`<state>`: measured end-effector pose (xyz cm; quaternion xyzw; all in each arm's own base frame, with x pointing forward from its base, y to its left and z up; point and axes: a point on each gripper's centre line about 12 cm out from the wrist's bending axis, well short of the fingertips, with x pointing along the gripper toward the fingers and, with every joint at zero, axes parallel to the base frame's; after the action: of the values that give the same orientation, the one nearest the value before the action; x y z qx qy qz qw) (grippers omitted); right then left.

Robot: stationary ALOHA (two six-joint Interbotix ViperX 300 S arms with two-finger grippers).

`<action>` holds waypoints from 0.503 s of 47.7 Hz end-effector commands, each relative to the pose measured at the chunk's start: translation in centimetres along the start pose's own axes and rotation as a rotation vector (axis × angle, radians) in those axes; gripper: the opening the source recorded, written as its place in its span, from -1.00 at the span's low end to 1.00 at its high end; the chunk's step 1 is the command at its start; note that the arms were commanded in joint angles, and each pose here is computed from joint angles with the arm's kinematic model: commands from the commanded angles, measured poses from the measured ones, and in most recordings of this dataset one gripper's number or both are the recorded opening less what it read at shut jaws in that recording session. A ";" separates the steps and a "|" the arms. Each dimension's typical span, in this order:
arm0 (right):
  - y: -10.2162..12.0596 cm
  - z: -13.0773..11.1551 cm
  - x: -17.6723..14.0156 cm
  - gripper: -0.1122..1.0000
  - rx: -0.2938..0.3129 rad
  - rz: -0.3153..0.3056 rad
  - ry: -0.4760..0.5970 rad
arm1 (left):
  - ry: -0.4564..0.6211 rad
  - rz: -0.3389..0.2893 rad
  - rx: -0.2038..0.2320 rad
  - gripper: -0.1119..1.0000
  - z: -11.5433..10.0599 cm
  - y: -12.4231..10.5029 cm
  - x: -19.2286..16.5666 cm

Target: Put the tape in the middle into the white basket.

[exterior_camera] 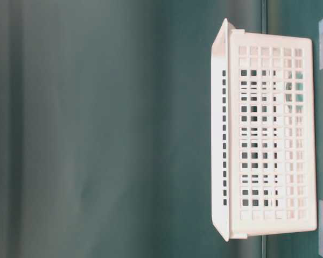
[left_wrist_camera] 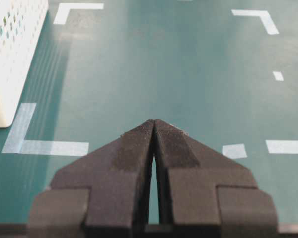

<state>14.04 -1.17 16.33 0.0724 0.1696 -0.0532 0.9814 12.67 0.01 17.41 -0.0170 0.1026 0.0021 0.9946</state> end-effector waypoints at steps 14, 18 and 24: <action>0.1 0.5 0.0 0.88 0.002 0.000 -0.003 | -0.014 0.001 0.000 -0.99 0.5 0.0 0.0; 0.1 0.4 0.0 0.88 0.000 0.001 -0.006 | -0.015 0.003 -0.001 -0.99 0.6 0.0 0.0; 0.0 0.2 0.0 0.88 -0.002 0.002 -0.004 | -0.014 0.001 0.000 -0.99 0.5 0.0 0.0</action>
<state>13.96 -1.19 16.26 0.0723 0.1717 -0.0542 0.9810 12.68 0.01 17.47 -0.0178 0.1018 0.0021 0.9946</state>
